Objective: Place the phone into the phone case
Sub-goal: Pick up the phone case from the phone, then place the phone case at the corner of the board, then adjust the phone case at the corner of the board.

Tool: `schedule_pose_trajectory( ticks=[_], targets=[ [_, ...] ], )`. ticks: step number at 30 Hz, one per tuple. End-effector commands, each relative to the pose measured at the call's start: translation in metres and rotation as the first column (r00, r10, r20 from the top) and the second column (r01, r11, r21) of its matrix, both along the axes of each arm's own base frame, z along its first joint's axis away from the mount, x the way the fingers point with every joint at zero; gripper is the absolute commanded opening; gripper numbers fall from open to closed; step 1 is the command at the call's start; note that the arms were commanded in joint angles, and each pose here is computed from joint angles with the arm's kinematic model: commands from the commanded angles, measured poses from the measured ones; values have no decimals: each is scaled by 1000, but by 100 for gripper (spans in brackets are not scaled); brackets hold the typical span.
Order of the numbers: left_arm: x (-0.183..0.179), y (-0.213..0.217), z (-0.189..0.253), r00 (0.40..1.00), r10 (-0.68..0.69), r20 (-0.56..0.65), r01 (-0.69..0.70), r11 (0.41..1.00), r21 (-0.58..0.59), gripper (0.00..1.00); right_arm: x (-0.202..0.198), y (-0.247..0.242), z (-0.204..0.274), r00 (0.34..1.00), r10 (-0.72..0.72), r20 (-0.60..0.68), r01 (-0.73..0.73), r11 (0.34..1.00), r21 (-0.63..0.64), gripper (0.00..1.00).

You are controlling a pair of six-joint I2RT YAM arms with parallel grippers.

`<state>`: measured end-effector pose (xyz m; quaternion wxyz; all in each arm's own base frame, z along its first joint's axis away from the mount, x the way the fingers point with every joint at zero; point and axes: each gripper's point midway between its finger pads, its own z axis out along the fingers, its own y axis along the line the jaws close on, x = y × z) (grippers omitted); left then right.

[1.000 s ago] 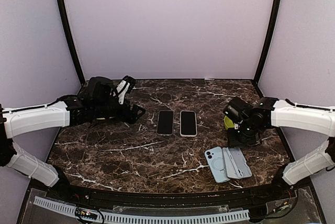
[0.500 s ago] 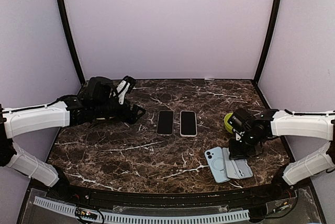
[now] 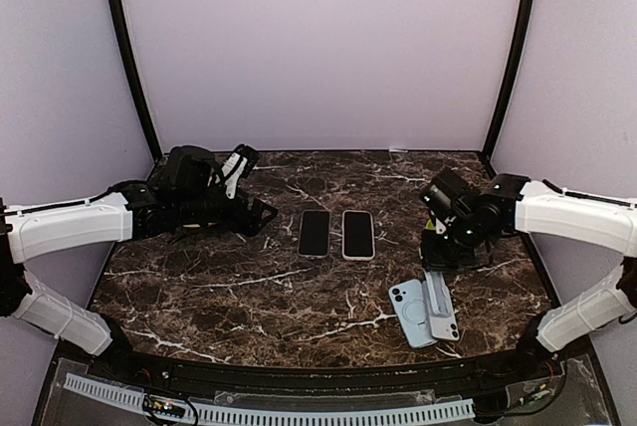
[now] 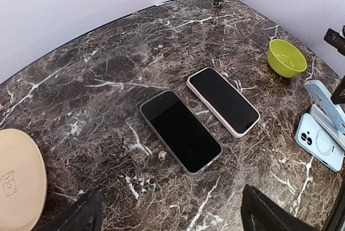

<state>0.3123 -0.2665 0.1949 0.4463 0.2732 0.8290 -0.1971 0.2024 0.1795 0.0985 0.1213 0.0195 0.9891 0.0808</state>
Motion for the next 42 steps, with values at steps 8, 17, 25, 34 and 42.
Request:
schedule_pose_trajectory(
  ticks=[8,17,25,34,42],
  targets=[
    [0,5,6,1000,11,14,-10,1000,-9,91,2,157,15,961,269,60,-274,954,123,0],
    [2,9,8,999,25,24,-25,1000,-6,91,-9,238,-24,903,429,-6,-421,890,173,0],
    [3,10,8,999,26,20,-25,1000,-9,91,-19,263,-21,866,501,4,-485,837,251,37],
    [4,11,8,999,29,18,-28,1000,-10,91,9,188,-23,910,414,0,-414,910,3,47],
    [3,10,7,1000,23,12,-23,1000,-10,91,-6,157,-53,909,404,-98,-412,908,-76,58]
  ],
)
